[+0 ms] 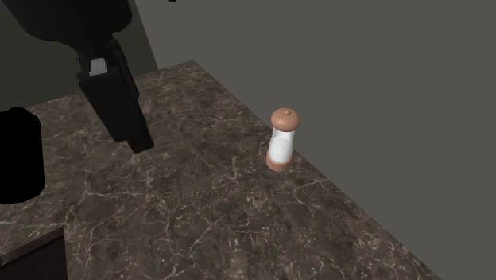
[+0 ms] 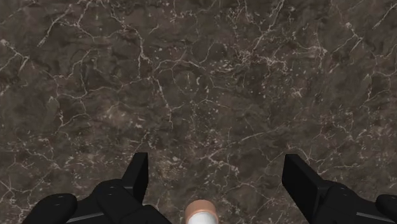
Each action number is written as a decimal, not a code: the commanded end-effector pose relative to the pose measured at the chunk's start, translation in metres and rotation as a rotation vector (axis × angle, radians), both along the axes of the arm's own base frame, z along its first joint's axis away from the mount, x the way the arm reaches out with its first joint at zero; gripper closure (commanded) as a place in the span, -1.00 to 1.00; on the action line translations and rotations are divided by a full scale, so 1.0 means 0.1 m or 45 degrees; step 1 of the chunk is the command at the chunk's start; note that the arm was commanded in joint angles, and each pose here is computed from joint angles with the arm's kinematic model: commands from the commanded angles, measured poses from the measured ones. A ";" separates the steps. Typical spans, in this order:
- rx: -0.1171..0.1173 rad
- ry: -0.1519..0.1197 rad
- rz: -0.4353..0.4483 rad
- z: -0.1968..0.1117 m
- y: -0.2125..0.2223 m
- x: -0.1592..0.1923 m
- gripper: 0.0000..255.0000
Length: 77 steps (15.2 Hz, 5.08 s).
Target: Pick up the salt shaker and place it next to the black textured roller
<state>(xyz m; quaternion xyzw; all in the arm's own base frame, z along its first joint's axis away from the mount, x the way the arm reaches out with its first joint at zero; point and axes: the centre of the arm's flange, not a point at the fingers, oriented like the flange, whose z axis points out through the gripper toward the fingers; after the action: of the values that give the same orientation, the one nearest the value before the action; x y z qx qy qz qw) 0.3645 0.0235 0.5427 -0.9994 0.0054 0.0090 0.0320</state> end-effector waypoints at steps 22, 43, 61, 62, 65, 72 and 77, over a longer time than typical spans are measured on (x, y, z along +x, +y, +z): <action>-0.065 -0.104 0.031 -1.03 0.38 2.76 -1.00; -0.068 -0.108 0.032 -1.47 0.40 2.90 1.00; -0.068 -0.108 0.032 -0.84 0.40 2.90 1.00; -0.068 -0.108 0.032 -0.78 0.40 2.90 1.00; -0.068 -0.108 0.032 -0.62 0.40 2.90 1.00; -0.068 -0.108 0.032 -0.25 0.40 2.90 1.00; -0.068 -0.108 0.032 0.01 0.40 2.90 1.00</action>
<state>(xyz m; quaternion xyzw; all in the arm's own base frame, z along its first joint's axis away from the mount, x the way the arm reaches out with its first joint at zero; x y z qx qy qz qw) 0.6542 0.0627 0.5380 -0.9994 -0.0082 -0.0331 0.0053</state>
